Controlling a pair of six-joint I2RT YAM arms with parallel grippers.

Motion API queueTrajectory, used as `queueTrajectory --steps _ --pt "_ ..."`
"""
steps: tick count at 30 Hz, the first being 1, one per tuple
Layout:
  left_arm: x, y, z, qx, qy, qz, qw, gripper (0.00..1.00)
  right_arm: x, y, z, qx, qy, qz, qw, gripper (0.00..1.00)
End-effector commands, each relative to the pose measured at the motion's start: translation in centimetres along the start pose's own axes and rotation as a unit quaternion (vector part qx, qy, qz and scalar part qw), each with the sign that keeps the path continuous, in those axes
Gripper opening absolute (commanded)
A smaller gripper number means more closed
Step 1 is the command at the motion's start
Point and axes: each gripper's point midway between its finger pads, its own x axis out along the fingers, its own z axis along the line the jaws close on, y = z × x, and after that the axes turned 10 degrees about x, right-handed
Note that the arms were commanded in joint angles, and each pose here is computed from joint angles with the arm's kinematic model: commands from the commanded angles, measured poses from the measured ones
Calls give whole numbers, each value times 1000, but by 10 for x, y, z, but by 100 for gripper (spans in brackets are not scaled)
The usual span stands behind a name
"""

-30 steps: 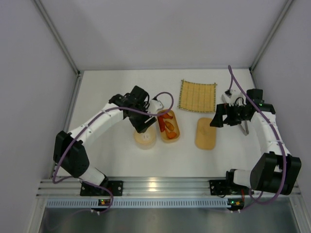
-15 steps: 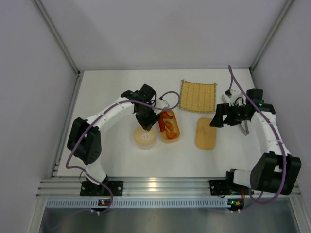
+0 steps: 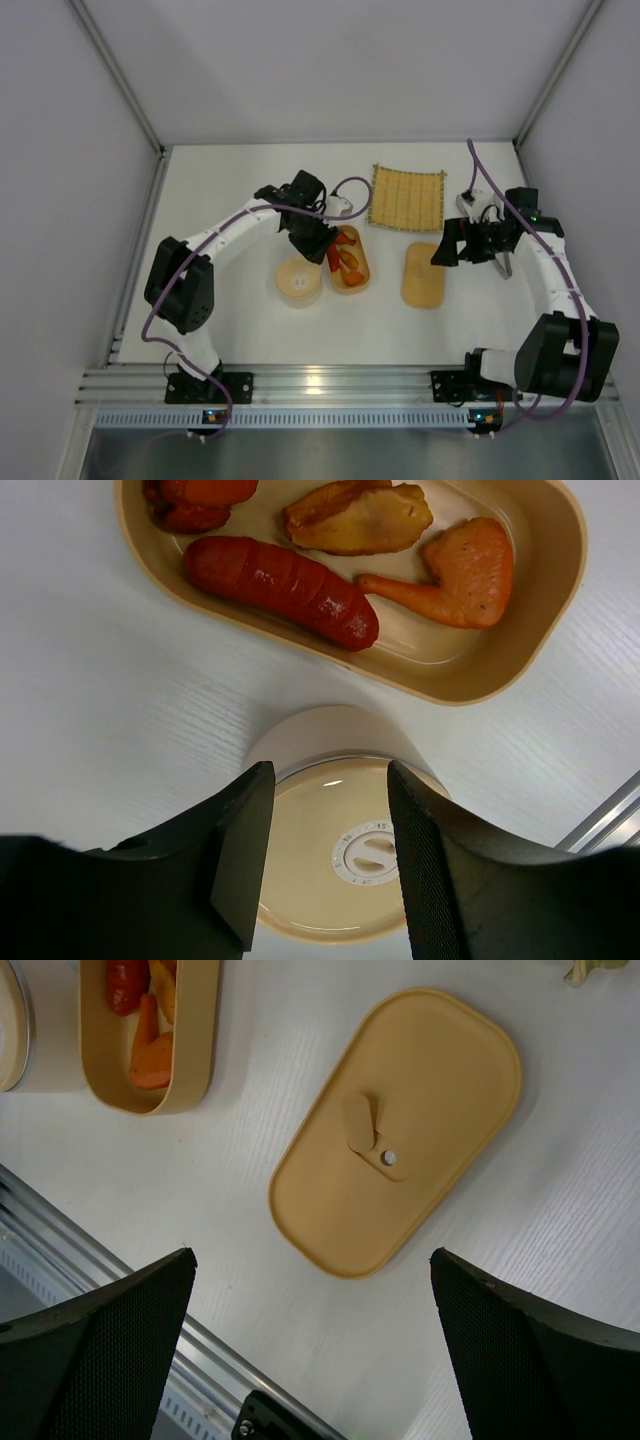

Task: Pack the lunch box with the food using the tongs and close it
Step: Close the box lid on the packing box, then pick up the box lid from the center of the board.

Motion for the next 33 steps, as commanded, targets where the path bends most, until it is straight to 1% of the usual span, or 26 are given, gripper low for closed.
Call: queueTrajectory --steps 1,4,8,10,13,17,18,19,20,23,24,26,27,33 --pt "7 -11 -5 -15 15 -26 999 54 -1 -11 9 -29 -12 -23 999 99" --pt "17 -4 -8 -23 27 -13 999 53 0 -11 8 -27 -12 -21 999 99" --pt "27 22 -11 -20 32 29 999 49 -2 -11 4 -28 3 -20 999 99" --pt "23 36 -12 -16 27 50 998 47 -2 -10 -2 -27 18 -18 999 99" --pt "18 58 -16 -6 19 74 997 46 0 -6 -7 -18 29 -11 999 99" --pt "9 71 -17 2 5 83 997 46 8 0 -23 5 57 1 998 93" --pt "5 69 -17 3 2 77 997 46 10 2 -27 9 65 5 998 85" --pt "3 67 -17 3 1 72 997 47 13 5 -35 19 80 13 997 81" --pt "1 63 -19 3 3 64 998 49 16 8 -38 30 86 17 996 72" --pt "-11 42 -20 1 3 26 1000 55 25 10 -47 52 94 27 994 61" --pt "-14 36 -19 0 -1 16 1000 59 26 9 -50 57 99 29 993 56" --pt "-25 21 -16 -5 -12 -9 1000 63 31 8 -58 67 109 40 991 50" --pt "-28 14 -13 -7 -20 -22 1000 65 36 8 -62 70 113 45 990 48" --pt "-45 -7 -2 -23 -58 -66 996 67 54 11 -71 76 139 80 984 43"
